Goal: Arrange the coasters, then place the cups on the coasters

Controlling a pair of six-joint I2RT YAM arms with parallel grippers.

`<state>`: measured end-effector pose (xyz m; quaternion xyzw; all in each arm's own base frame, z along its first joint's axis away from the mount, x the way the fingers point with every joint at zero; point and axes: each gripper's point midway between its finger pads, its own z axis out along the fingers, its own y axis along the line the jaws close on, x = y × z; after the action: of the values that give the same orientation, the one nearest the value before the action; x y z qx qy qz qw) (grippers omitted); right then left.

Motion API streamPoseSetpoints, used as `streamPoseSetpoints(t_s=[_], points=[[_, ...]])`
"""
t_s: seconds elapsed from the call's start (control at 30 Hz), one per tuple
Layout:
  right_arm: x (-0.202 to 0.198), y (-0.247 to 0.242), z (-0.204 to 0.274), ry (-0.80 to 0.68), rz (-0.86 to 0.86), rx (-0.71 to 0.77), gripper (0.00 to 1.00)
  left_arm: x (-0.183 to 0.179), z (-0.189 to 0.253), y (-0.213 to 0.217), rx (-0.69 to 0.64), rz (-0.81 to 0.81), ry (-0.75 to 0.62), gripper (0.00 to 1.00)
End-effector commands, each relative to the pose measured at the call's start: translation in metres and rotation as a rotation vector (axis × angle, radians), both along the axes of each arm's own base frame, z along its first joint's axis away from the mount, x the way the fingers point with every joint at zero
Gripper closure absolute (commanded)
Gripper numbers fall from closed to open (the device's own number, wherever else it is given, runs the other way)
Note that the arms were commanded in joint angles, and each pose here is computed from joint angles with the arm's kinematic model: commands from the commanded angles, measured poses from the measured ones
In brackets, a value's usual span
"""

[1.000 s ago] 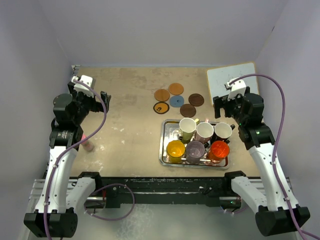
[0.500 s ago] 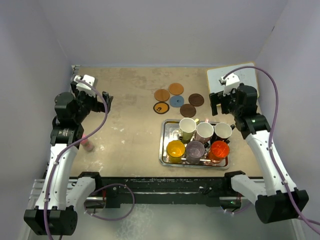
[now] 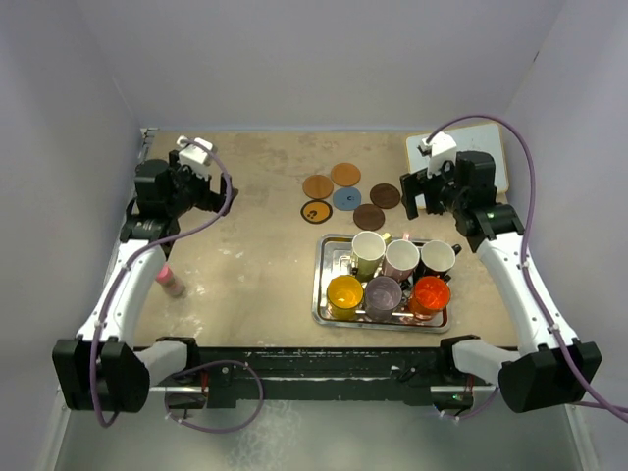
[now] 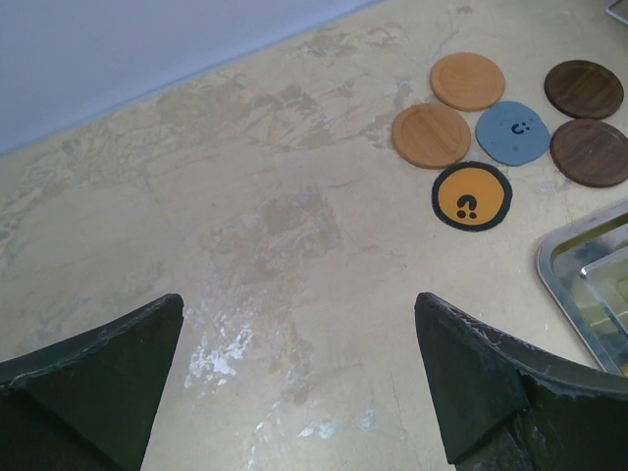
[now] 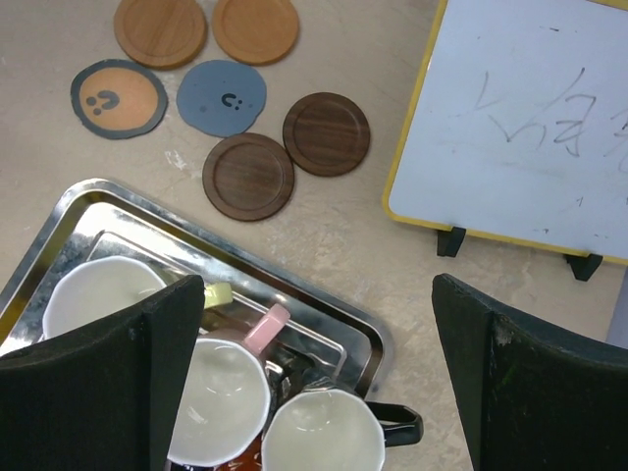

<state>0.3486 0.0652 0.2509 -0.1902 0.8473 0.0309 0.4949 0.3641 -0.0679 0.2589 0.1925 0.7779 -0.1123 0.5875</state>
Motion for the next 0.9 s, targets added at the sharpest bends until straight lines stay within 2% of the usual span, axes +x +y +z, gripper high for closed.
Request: streamPoseSetpoints(t_s=[0.0,0.13,0.33,0.67,0.87], points=[[-0.010,0.007,0.029,-0.070,0.058,0.005,0.00,0.031,0.028,-0.026,0.025,-0.082,-0.118,0.02],[-0.028,0.010,0.025,-0.053,0.076,0.031,0.00,0.060,0.009,-0.050,0.045,-0.097,-0.082,0.02],[-0.032,-0.001,0.011,-0.062,0.041,0.010,0.00,0.104,-0.016,-0.089,0.029,-0.104,-0.026,0.02],[-0.033,-0.034,0.002,-0.056,-0.027,0.037,0.00,0.164,-0.109,-0.167,0.091,-0.141,0.133,0.03],[-0.031,-0.041,-0.005,-0.040,-0.041,0.023,0.00,0.195,-0.159,-0.193,0.098,-0.138,0.208,0.04]])
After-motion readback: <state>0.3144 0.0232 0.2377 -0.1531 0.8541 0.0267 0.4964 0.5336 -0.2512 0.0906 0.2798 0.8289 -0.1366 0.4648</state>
